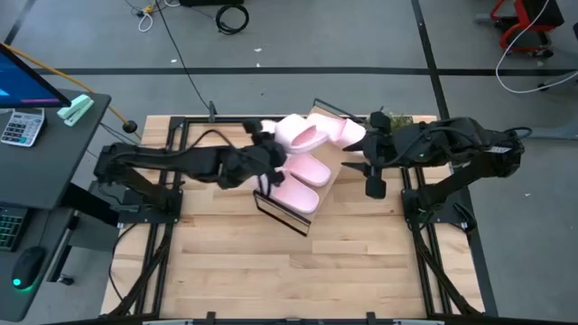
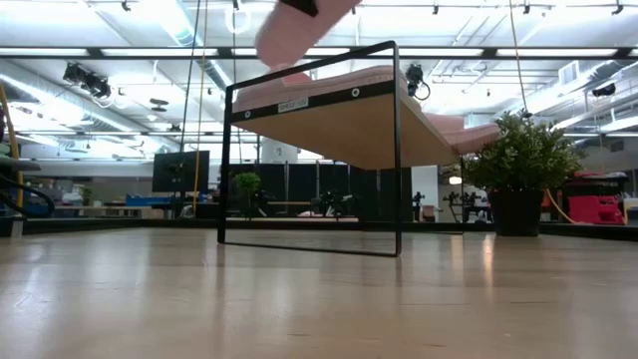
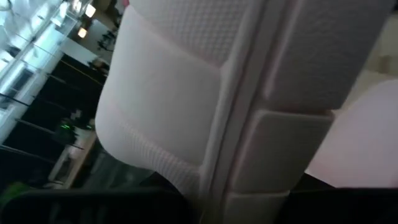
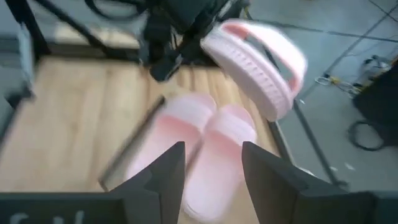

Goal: Pick and place slides into the shelf
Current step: Put the pink slide on the shelf

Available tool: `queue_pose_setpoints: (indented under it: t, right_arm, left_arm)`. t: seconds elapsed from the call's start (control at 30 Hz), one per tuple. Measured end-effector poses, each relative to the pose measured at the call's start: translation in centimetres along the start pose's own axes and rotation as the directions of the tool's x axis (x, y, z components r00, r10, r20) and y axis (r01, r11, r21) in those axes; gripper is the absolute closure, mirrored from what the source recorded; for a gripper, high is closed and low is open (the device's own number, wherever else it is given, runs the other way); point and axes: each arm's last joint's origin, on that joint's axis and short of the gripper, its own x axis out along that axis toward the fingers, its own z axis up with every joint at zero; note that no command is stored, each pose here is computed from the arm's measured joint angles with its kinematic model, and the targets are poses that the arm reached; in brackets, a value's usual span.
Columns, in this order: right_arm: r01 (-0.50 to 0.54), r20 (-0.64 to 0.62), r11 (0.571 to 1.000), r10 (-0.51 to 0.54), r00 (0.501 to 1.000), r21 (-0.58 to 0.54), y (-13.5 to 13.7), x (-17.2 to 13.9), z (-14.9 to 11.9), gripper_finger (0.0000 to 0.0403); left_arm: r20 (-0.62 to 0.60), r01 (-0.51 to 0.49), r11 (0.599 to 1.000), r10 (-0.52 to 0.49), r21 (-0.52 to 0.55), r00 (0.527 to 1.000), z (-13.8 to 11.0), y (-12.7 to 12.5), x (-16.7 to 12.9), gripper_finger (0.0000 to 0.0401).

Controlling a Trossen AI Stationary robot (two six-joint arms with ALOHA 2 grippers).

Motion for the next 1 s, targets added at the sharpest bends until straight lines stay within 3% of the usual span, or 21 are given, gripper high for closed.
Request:
queue_pose_setpoints:
  t: [0.2,0.3,0.5,0.83,1.0]
  right_arm:
    - [0.054,-0.078,0.980,-0.070,0.994,-0.192,-0.8,0.1,-0.8,0.0238]
    - [0.035,-0.120,0.937,-0.081,0.989,-0.346,-0.9,0.1,-1.2,0.0238]
    - [0.060,-0.137,0.851,-0.153,0.979,-0.521,-1.2,-0.1,-1.5,0.0238]
    - [0.158,-0.117,0.783,-0.281,0.953,-0.601,-2.1,-0.7,-1.5,0.0238]
    - [0.170,-0.127,0.757,-0.317,0.940,-0.631,-2.8,-0.5,-1.5,0.0238]
  left_arm:
    - [-0.011,-0.062,0.993,0.063,0.096,0.998,1.9,-0.3,2.7,0.0293]
    - [-0.023,-0.075,0.992,0.077,0.104,0.997,2.5,-0.3,3.9,0.0296]
    - [-0.026,-0.102,0.992,0.104,0.077,0.994,3.6,0.1,5.2,0.0289]
    - [-0.052,-0.111,0.985,0.119,0.133,0.992,3.1,0.3,6.5,0.0294]
    - [-0.062,-0.060,0.985,0.071,0.162,0.996,2.4,-0.3,8.1,0.0291]
